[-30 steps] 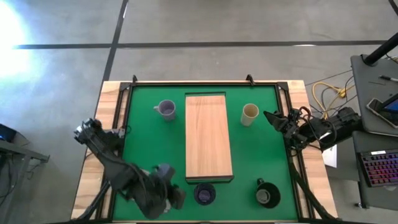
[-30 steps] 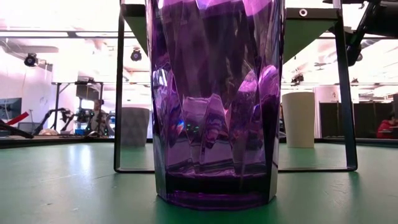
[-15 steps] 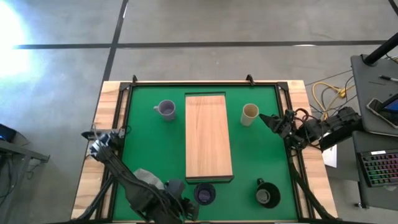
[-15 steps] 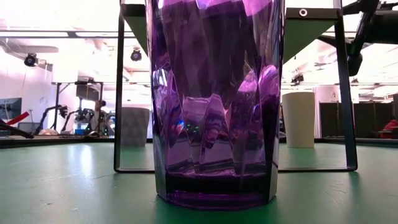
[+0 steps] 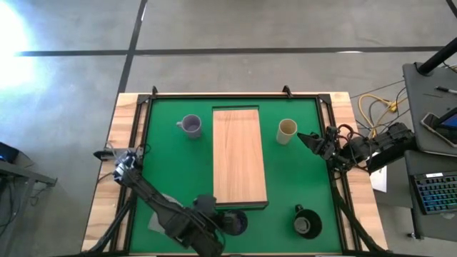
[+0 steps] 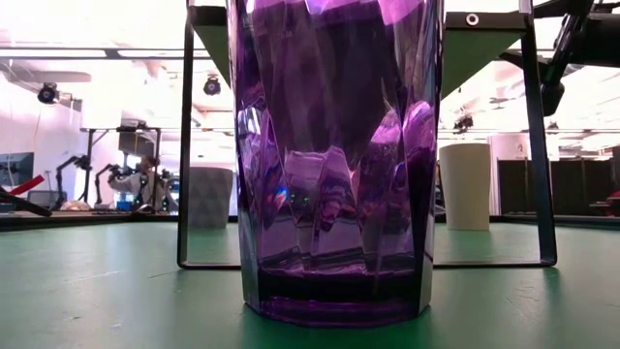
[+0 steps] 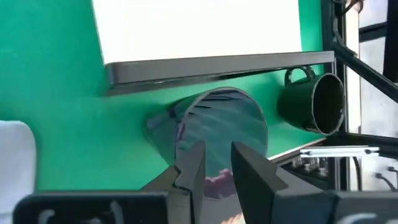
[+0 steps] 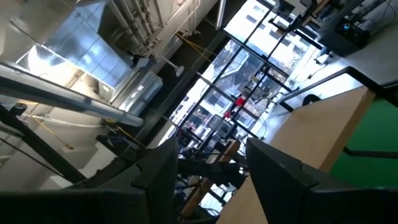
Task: Stack small to large cups/mugs on shelf
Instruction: Put the violet cup on the shelf
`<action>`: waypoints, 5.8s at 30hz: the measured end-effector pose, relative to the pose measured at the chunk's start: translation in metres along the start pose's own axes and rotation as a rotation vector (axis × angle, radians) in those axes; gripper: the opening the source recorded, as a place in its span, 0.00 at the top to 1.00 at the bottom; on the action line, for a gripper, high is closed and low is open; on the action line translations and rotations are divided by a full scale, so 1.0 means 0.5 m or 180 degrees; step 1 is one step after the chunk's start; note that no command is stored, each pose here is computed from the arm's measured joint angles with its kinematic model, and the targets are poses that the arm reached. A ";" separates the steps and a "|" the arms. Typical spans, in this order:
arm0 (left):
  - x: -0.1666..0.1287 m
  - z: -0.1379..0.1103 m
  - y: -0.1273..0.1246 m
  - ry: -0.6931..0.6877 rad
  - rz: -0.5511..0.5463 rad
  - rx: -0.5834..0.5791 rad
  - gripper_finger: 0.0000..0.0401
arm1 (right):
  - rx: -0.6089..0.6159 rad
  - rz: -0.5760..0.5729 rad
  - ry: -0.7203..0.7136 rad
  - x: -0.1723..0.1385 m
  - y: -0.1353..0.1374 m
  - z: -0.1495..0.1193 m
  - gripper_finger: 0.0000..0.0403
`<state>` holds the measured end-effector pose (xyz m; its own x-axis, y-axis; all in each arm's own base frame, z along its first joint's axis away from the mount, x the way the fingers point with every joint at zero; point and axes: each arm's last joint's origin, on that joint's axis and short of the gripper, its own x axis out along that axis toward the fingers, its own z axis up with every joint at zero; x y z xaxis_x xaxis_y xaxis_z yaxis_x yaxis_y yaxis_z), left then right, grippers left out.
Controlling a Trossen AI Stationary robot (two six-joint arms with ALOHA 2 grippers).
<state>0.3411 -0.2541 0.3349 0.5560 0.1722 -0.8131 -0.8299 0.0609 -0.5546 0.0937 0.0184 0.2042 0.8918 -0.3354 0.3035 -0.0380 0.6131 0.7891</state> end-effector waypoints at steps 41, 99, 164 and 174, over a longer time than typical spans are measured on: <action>0.097 -0.028 0.033 0.0289 0.0255 0.0123 0.84 | -0.0129 -0.0176 0.0079 0.000 -0.010 -0.009 0.55; -0.182 0.317 -0.063 -0.0393 -0.0965 0.1111 1.00 | 0.0466 -0.0059 0.0229 0.000 -0.008 -0.013 0.55; -0.024 0.808 -0.018 0.0024 0.0003 0.2906 1.00 | -0.0842 -0.2512 0.1011 0.273 0.197 0.086 0.55; -0.033 0.819 -0.019 -0.0030 -0.0027 0.2884 1.00 | -0.0806 -0.2552 0.1243 0.291 0.179 0.071 0.55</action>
<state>0.3210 0.1453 0.4261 0.5653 0.1761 -0.8059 -0.5462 0.8120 -0.2057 0.2042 -0.0010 0.3382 0.6993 -0.4900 -0.5205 0.7145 0.4553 0.5312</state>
